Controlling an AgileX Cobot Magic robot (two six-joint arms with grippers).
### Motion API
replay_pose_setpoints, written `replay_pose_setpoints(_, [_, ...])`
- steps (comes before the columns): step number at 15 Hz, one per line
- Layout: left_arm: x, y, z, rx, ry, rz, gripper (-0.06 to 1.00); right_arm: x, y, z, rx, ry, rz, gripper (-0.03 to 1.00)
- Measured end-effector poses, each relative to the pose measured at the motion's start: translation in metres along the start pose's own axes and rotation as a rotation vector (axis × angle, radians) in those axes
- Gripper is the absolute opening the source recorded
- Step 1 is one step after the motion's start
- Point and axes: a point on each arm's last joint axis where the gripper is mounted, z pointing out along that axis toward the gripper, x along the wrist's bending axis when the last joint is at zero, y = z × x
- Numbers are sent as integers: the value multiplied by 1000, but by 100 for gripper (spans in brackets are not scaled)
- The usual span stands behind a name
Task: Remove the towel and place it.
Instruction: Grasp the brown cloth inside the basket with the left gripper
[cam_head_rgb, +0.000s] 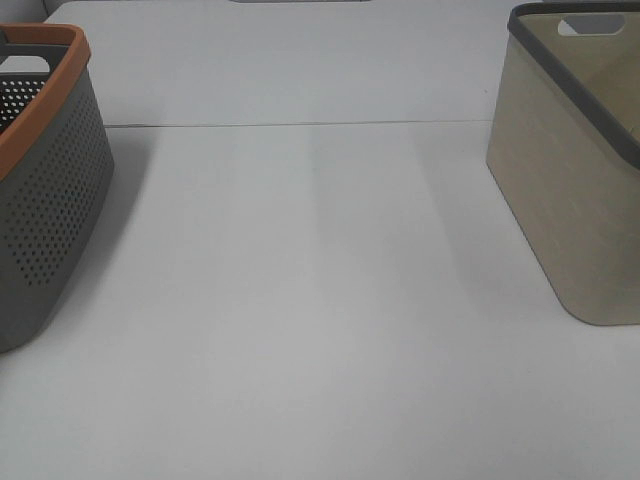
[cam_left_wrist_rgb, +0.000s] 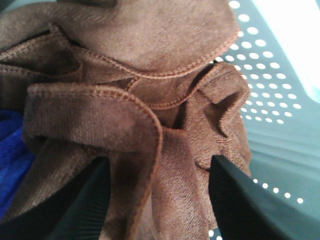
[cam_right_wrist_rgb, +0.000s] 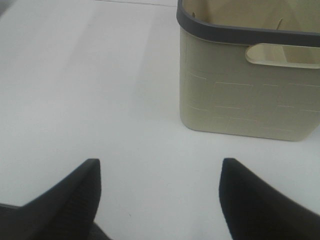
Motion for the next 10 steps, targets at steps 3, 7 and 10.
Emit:
replay_pose_setpoints(3, [0, 0, 0, -4, -5, -5, 29, 0, 0, 0, 0, 0, 0, 64])
replay_pose_setpoints(7, [0, 0, 0, 3, -4, -5, 0, 0, 0, 0, 0, 0, 0, 64])
replay_pose_setpoints(10, [-5, 1, -4, 20, -11, 35, 0, 0, 0, 0, 0, 0, 0, 64])
